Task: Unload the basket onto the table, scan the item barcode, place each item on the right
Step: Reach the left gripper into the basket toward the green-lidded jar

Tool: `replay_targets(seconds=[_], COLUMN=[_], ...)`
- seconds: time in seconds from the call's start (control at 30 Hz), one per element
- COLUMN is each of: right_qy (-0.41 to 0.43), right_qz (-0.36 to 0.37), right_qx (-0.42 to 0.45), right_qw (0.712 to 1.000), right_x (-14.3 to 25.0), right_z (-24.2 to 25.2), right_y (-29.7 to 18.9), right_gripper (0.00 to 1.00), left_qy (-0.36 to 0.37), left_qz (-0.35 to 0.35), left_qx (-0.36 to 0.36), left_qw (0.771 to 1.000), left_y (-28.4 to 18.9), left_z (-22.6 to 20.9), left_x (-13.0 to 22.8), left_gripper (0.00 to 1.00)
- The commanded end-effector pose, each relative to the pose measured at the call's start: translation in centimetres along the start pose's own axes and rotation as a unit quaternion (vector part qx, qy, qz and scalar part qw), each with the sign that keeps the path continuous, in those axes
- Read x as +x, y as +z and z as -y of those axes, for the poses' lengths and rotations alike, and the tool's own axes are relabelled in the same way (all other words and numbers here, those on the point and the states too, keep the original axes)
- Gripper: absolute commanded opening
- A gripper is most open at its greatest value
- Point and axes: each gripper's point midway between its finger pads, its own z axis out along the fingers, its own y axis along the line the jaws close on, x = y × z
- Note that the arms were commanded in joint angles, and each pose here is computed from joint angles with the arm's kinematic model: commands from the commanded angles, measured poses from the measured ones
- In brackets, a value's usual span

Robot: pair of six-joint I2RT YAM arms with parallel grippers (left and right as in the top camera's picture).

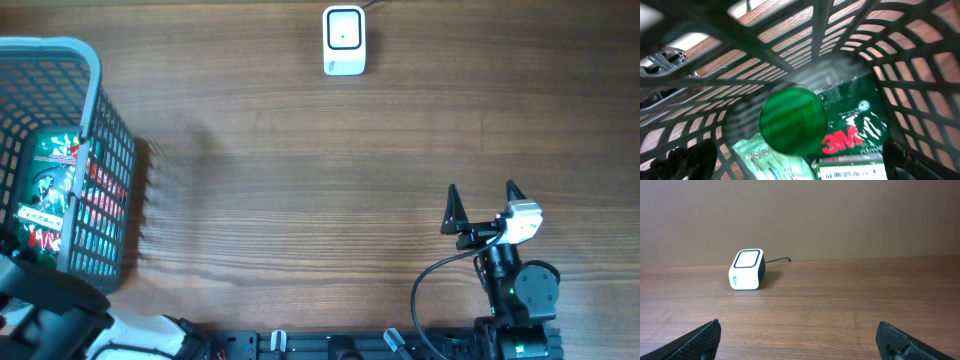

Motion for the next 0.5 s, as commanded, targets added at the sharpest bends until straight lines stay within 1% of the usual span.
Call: replay_targets(seconds=[0.0, 0.1, 0.27, 0.37, 0.47], right_qy=[-0.003, -0.003, -0.003, -0.003, -0.003], right_qz=[0.003, 0.003, 0.003, 0.003, 0.003], right_qx=[0.002, 0.002, 0.002, 0.002, 0.002], right_qw=[1.000, 1.000, 1.000, 1.000, 1.000], right_x=[-0.2, -0.2, -0.2, -0.2, -0.2], right_z=[0.0, 0.0, 0.0, 0.0, 0.0], right_y=[0.0, 0.0, 0.0, 0.0, 0.0], right_gripper=[1.00, 1.00, 1.00, 0.99, 1.00], left_qy=[-0.002, 0.003, 0.010, 0.072, 0.082], left_qz=[0.005, -0.006, -0.002, -0.008, -0.004], left_qx=[-0.031, -0.046, -0.063, -0.042, -0.043], left_qw=[1.000, 0.999, 0.998, 0.996, 0.996], left_y=[1.9, 2.8, 4.2, 4.8, 4.9], left_z=[0.1, -0.2, -1.1, -0.1, -0.1], left_x=[0.5, 1.2, 1.5, 1.9, 1.8], left_gripper=[1.00, 1.00, 1.00, 1.00, 1.00])
